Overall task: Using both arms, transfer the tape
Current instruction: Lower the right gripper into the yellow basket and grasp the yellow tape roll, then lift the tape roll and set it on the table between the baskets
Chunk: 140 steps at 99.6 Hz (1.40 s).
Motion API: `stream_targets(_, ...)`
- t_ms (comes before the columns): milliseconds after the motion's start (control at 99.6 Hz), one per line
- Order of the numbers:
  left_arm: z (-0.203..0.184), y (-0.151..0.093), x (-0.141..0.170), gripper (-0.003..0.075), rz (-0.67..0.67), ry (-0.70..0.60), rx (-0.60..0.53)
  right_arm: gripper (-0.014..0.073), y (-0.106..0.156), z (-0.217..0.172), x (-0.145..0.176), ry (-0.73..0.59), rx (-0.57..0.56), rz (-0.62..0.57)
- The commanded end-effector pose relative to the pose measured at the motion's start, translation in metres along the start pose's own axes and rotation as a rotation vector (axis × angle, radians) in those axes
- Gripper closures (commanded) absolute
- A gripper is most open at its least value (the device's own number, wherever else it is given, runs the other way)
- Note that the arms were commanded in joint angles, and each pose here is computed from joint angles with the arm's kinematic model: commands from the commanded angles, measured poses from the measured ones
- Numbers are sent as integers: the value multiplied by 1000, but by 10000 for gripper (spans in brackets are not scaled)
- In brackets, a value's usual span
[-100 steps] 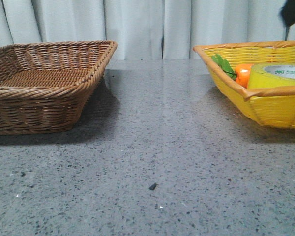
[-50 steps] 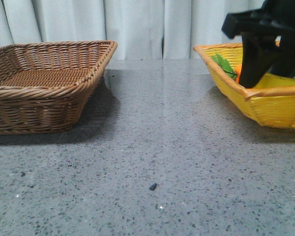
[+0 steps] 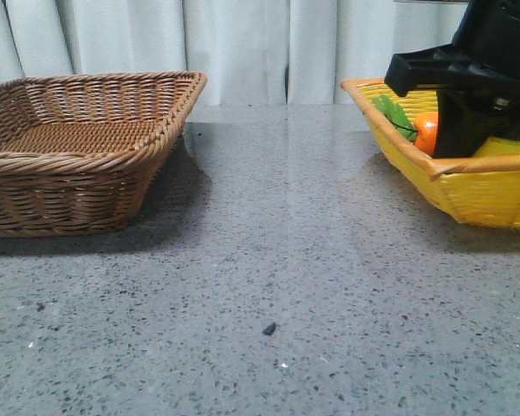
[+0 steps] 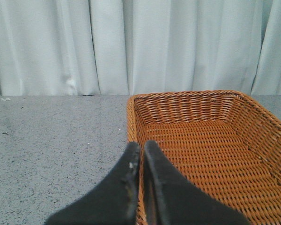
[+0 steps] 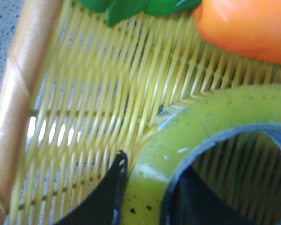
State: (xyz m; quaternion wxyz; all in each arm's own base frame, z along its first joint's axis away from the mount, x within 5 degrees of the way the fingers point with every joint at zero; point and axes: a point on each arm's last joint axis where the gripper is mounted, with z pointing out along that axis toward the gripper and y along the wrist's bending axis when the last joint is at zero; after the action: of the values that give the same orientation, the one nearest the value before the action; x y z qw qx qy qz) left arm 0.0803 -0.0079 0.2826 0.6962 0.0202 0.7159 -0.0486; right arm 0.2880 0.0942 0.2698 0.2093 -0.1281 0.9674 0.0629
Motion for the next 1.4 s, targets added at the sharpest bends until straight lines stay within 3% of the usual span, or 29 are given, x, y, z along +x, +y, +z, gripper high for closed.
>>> stream_targets(0,0,-1,-19,741,-9,-102,10,667,0,-17,-10,-90,4,-20)
stream_targets(201,0,-1,-19,741,-9,-102,10,660,0,-29,-15,-89,22,-39)
stream_targets(411,0,-1,-19,741,-9,-102,10,650,8,-82,-30,-127,23,-96)
stream_targets(662,0,-1,-19,741,-9,-110,10,650,72,-129,-43,-224,-87,-287)
stream_targets(813,0,-1,-19,741,-9,-110,10,650,115,-114,-41,-192,-154,-398)
stream_targets(1004,0,-1,-19,741,-9,-110,10,650,146,-79,-41,-127,-188,-460)
stream_targets(1305,0,-1,-19,741,-9,-110,10,646,161,-42,-46,-86,-188,-477)
stream_targets(1395,0,-1,-19,741,-9,-110,10,584,163,-30,-46,-55,-181,-479)
